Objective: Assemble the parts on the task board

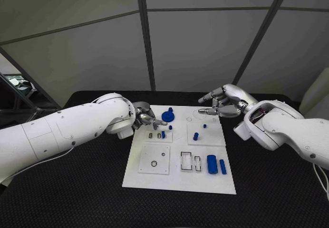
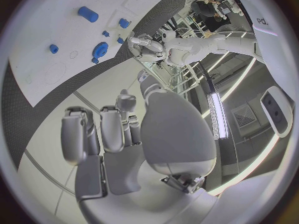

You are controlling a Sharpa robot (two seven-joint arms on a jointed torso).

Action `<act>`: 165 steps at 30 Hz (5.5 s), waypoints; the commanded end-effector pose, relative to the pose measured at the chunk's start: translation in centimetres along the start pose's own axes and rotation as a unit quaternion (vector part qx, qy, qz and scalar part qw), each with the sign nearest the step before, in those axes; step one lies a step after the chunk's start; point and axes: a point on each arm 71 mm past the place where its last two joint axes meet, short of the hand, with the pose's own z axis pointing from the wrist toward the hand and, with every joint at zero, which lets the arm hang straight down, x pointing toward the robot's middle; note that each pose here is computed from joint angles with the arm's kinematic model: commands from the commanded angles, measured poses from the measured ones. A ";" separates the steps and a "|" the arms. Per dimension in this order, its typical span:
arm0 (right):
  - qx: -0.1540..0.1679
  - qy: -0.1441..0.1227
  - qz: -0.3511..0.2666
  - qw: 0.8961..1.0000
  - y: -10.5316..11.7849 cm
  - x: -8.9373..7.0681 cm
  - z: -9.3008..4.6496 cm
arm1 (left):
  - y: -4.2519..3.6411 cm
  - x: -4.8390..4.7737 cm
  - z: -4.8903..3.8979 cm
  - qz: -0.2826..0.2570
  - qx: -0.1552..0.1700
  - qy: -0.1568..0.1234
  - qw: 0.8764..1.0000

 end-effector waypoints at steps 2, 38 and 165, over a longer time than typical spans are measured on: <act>0.011 0.000 0.002 1.000 -0.1 -0.1 0.2 | -0.24 0.36 0.52 0.047 -0.042 0.015 0.998; 0.024 0.007 -0.004 1.000 -0.3 0.3 0.7 | -2.48 1.74 1.63 0.078 -0.043 0.051 0.995; 0.033 0.015 -0.007 0.999 -1.1 0.3 1.2 | -1.54 2.31 0.71 0.088 -0.049 0.026 0.995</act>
